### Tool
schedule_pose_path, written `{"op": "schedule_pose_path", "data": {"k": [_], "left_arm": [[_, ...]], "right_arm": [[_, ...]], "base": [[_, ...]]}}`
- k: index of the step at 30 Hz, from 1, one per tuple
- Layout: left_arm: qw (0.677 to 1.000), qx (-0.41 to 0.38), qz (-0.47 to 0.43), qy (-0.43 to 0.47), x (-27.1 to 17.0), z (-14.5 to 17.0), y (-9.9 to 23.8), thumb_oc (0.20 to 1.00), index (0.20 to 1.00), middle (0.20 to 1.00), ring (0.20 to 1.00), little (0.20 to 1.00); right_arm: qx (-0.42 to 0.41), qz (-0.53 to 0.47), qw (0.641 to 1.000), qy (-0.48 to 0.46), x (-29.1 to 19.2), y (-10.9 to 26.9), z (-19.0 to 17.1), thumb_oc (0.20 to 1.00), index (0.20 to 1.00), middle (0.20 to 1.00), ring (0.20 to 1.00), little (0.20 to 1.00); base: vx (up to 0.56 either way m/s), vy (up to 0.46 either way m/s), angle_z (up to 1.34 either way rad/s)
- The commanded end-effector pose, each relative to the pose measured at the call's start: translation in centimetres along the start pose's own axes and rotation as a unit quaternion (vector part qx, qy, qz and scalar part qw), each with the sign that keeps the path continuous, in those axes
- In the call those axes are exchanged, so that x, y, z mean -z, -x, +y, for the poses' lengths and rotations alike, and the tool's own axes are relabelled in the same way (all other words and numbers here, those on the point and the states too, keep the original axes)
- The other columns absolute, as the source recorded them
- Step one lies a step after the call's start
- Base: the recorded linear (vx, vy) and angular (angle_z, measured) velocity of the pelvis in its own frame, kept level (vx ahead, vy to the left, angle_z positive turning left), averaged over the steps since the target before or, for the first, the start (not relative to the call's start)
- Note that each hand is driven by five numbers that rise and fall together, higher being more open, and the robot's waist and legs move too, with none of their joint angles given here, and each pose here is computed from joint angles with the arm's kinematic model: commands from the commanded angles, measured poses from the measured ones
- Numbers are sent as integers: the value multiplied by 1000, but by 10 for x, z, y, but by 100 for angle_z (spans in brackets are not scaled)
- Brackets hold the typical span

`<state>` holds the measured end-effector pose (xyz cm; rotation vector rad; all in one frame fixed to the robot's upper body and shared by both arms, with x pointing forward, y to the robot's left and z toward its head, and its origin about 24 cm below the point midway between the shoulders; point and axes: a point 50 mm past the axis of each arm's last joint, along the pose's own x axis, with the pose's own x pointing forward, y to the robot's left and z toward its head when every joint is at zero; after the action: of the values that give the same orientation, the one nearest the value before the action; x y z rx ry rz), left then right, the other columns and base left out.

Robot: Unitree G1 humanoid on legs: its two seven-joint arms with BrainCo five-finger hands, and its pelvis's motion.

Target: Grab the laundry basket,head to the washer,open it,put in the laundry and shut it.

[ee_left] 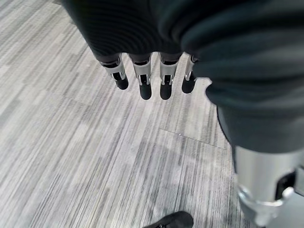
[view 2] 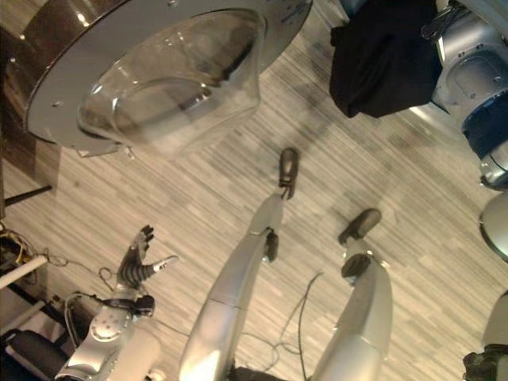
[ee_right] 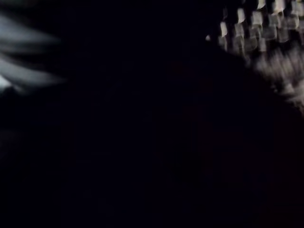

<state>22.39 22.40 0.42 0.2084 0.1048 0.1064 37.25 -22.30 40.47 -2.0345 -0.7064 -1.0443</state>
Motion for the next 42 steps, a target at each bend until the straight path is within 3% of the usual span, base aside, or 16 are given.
{"op": "schedule_pose_path", "data": {"k": [1,2,3,4,6,10,11,15,20,21,24,29,30,31,33,42], "left_arm": [[999,16,31,3,14,-10,-1,1000,1000,1000,1000,1000],[999,18,30,9,12,-13,-3,1000,1000,1000,1000,1000],[999,17,31,6,13,-11,-2,1000,1000,1000,1000,1000],[999,14,37,5,15,-12,-4,1000,1000,1000,1000,1000],[999,10,46,0,18,-12,-6,1000,1000,1000,1000,1000],[999,-1,47,-6,18,-13,-11,1000,1000,1000,1000,1000],[999,-2,48,-8,19,-12,-11,1000,1000,1000,1000,1000],[999,-23,43,-9,14,-15,-20,1000,1000,1000,1000,1000],[999,-32,14,-12,4,-18,-24,1000,1000,1000,1000,1000],[999,-38,3,-18,1,-17,-24,1000,1000,1000,1000,1000],[999,-41,-4,-33,1,-17,-22,1000,1000,1000,1000,1000],[998,-51,7,-47,8,-19,-17,1000,1000,1000,1000,1000],[998,-56,11,-38,9,-22,-16,1000,1000,1000,1000,1000],[998,-56,12,-38,10,-22,-15,1000,1000,1000,1000,1000],[997,-71,15,-26,10,-22,-16,1000,1000,1000,1000,1000],[994,-102,32,3,17,-20,-12,1000,1000,1000,1000,1000]], "right_arm": [[49,66,991,-102,44,-37,-47,1000,1000,1000,1000,1000],[24,94,968,-233,32,-28,-34,1000,1000,1000,1000,1000],[23,95,967,-237,32,-27,-32,1000,1000,1000,1000,1000],[9,140,905,-402,16,-19,-24,1000,1000,1000,1000,1000],[9,178,832,-526,1,-12,-17,1000,1000,1000,1000,1000],[54,182,743,-642,-26,-8,-33,1000,1000,1000,1000,1000],[53,184,741,-643,-27,-7,-32,1000,1000,1000,1000,1000],[110,185,636,-741,-69,9,-62,1000,1000,1000,1000,1000],[164,148,681,-699,-87,40,-76,1000,1000,1000,1000,1000],[189,89,723,-659,-97,57,-85,1000,1000,1000,1000,1000],[184,3,722,-667,-123,94,-100,1000,1000,1000,1000,1000],[72,-52,713,-696,-159,160,-87,1000,1000,1000,1000,1000],[-17,-48,693,-719,-179,194,-75,1000,1000,1000,1000,1000],[-19,-48,692,-720,-179,195,-75,1000,1000,1000,1000,1000],[-148,-25,672,-725,-203,243,-54,1000,1000,1000,1000,1000],[-333,48,648,-684,-226,329,-23,1000,1000,1000,1000,1000]], "base": [[2,-22,-21],[1,-19,-14],[-6,-13,-3],[-13,-8,8],[-19,-13,8],[-12,-8,-6],[0,0,0],[-5,-2,-1],[-23,-4,-10],[0,0,0],[-51,13,0],[-53,13,-1],[-62,16,-5],[-58,5,-11],[-50,-4,-13],[-24,-5,-4]]}}
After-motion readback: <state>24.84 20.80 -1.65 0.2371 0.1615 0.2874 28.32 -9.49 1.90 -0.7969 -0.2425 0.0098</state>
